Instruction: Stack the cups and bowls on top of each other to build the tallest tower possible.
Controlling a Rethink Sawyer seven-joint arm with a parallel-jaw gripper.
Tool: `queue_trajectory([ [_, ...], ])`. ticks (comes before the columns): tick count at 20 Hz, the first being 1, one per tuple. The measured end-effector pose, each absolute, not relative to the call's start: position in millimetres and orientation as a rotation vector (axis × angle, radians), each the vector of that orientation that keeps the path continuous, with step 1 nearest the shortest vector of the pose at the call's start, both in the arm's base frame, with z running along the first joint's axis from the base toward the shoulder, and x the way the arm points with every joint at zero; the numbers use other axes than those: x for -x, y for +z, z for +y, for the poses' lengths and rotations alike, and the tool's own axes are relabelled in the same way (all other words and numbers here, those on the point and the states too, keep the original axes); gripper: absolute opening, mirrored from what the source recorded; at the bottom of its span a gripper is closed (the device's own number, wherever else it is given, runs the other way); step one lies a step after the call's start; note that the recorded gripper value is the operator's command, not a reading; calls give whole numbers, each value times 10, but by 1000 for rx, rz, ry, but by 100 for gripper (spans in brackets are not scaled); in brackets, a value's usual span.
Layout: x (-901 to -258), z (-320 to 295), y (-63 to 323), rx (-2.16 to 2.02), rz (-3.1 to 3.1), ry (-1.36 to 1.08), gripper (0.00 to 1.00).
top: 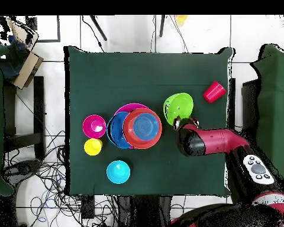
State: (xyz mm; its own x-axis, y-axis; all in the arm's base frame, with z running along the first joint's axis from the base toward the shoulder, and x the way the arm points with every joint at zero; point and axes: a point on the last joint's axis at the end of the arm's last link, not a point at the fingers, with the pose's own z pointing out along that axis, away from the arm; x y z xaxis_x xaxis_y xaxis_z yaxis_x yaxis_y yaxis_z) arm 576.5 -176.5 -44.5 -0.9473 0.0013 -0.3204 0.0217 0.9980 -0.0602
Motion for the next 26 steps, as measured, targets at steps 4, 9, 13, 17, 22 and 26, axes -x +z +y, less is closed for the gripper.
queue_trajectory([
  [4,-5648,-1713,-592,0,2825,-82,100],
  [9,-5649,-1719,-597,2,2812,-83,100],
  [13,-5654,-1725,-585,3,2810,-85,100],
  [17,-5682,-1751,-534,4,2802,-94,100],
  [22,-5719,-1835,-356,-1,2788,-121,100],
  [26,-5785,-1924,-134,-33,2788,-149,100],
])
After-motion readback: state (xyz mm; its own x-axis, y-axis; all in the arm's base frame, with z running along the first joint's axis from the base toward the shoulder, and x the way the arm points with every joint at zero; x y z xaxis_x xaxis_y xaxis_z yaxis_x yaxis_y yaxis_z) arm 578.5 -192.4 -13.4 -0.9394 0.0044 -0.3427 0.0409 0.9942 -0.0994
